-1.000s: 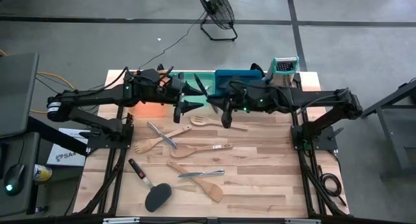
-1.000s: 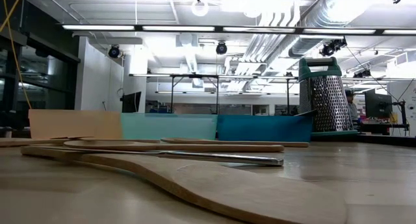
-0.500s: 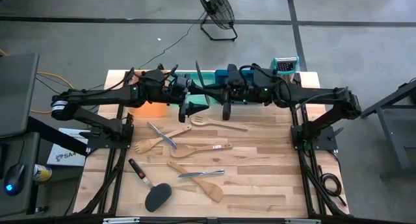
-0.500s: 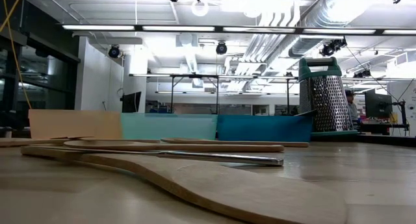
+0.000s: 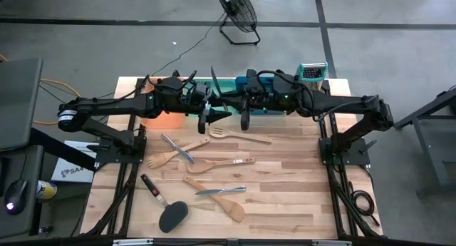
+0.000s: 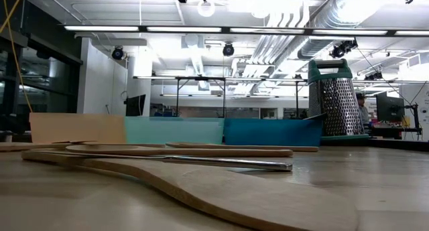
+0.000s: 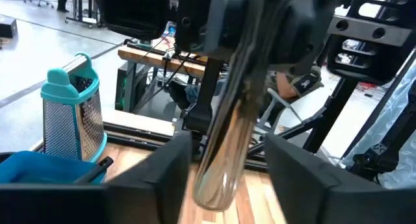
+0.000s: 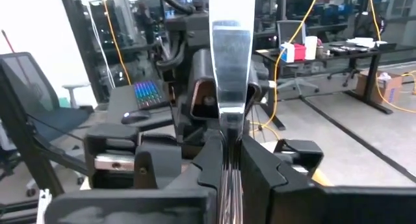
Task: Pick & Place Kitchen Items
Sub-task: Put the silver table knife into the green bin
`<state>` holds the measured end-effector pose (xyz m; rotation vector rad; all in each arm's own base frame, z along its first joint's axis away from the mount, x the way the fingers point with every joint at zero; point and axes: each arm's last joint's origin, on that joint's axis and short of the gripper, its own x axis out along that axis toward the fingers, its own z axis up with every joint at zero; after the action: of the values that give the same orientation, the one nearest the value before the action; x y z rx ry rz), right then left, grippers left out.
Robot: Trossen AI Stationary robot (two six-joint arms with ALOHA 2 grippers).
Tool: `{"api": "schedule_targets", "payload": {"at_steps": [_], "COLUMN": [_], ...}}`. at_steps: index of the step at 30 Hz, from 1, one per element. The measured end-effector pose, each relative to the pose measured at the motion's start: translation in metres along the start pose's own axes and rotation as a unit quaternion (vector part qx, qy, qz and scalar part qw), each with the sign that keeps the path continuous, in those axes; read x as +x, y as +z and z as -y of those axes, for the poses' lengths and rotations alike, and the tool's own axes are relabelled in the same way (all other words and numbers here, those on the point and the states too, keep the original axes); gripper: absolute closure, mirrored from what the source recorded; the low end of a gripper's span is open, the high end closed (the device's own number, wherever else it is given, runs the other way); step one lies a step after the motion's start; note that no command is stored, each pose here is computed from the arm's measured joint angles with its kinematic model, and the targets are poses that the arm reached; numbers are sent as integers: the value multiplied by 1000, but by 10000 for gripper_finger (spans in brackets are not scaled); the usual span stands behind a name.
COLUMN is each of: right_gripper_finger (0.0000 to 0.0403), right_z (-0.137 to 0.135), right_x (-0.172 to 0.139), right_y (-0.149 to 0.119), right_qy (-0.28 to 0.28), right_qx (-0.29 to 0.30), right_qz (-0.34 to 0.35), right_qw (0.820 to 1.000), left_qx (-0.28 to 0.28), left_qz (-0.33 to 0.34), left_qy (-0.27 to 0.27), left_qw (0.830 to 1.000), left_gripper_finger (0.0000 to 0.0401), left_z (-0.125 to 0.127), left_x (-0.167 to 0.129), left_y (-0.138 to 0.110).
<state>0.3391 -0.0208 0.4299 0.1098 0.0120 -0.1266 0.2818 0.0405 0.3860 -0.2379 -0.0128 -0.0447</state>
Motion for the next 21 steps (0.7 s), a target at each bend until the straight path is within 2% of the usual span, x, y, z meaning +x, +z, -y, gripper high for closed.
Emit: {"api": "schedule_targets", "payload": {"at_steps": [6, 17, 21], "right_gripper_finger": [379, 379, 328], "right_z": [3, 3, 3], "right_x": [0, 0, 0], "right_y": [-1, -1, -3], "right_qy": [7, 11, 16], "right_qx": [4, -2, -4], "right_qz": [-5, -10, -16], "right_qw": [1000, 1000, 1000], "left_qx": [6, 18, 12], "left_qz": [0, -5, -7], "left_qy": [2, 6, 7], "left_qw": [1000, 1000, 1000], "left_gripper_finger": [326, 328, 328], "left_z": [0, -1, -1], "left_x": [0, 0, 0], "left_y": [0, -1, -1]}}
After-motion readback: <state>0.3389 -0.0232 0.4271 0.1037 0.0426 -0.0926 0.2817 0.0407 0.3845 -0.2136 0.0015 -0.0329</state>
